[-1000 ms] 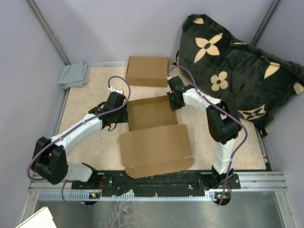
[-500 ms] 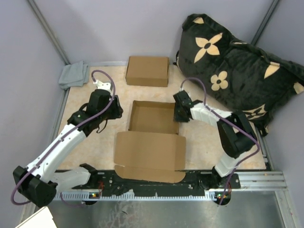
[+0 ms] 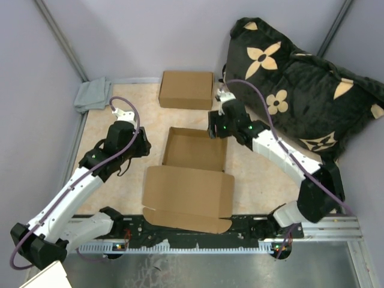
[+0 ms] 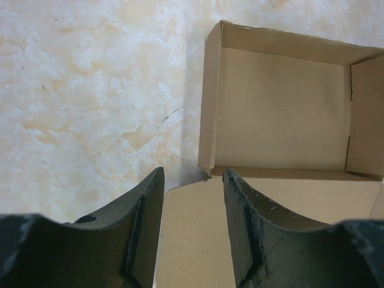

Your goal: Fold the paper box

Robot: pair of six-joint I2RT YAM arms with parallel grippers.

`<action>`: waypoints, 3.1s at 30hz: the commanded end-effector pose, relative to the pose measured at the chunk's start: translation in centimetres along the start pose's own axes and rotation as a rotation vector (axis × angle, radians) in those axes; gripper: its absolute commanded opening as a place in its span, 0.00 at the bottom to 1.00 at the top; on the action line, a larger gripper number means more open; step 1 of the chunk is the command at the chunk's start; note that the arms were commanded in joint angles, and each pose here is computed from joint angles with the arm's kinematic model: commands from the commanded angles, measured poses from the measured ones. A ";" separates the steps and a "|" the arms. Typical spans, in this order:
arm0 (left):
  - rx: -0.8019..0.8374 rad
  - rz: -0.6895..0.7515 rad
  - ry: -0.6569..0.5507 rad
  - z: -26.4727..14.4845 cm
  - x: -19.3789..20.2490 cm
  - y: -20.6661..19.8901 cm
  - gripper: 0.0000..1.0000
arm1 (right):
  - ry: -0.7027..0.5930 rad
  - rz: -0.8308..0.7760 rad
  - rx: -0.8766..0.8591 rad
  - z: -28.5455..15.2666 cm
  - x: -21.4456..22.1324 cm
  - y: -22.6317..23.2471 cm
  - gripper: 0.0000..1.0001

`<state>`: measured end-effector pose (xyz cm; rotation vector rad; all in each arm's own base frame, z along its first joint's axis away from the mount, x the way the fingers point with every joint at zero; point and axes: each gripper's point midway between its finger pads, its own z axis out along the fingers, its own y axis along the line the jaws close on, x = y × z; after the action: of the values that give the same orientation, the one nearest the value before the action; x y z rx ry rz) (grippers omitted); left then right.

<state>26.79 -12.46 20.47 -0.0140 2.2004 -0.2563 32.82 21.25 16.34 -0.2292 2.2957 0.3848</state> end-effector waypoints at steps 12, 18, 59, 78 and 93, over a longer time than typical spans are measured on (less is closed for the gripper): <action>-0.058 0.002 -0.025 -0.6 0.3 1.7 0.51 | 0.190 -0.540 -0.115 12.0 -2.4 2.6 0.58; -0.053 -0.001 0.002 0.2 1.3 1.6 0.51 | 0.200 -0.553 -0.152 12.2 -1.6 3.6 0.60; 0.116 -0.108 -0.083 -4.1 -0.9 -0.8 0.51 | 0.142 0.065 -0.416 -11.0 9.5 9.3 0.69; -0.177 -0.338 0.067 5.7 -0.1 7.5 0.71 | 0.046 0.109 -0.271 8.5 -5.4 3.4 0.75; -0.221 -0.448 0.120 5.2 3.1 12.9 0.71 | 0.272 0.150 -0.474 14.8 -4.9 3.5 0.64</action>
<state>30.47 -1.20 12.52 -0.6568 2.3156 -0.2424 46.68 28.60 11.44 -0.2811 2.4276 0.9324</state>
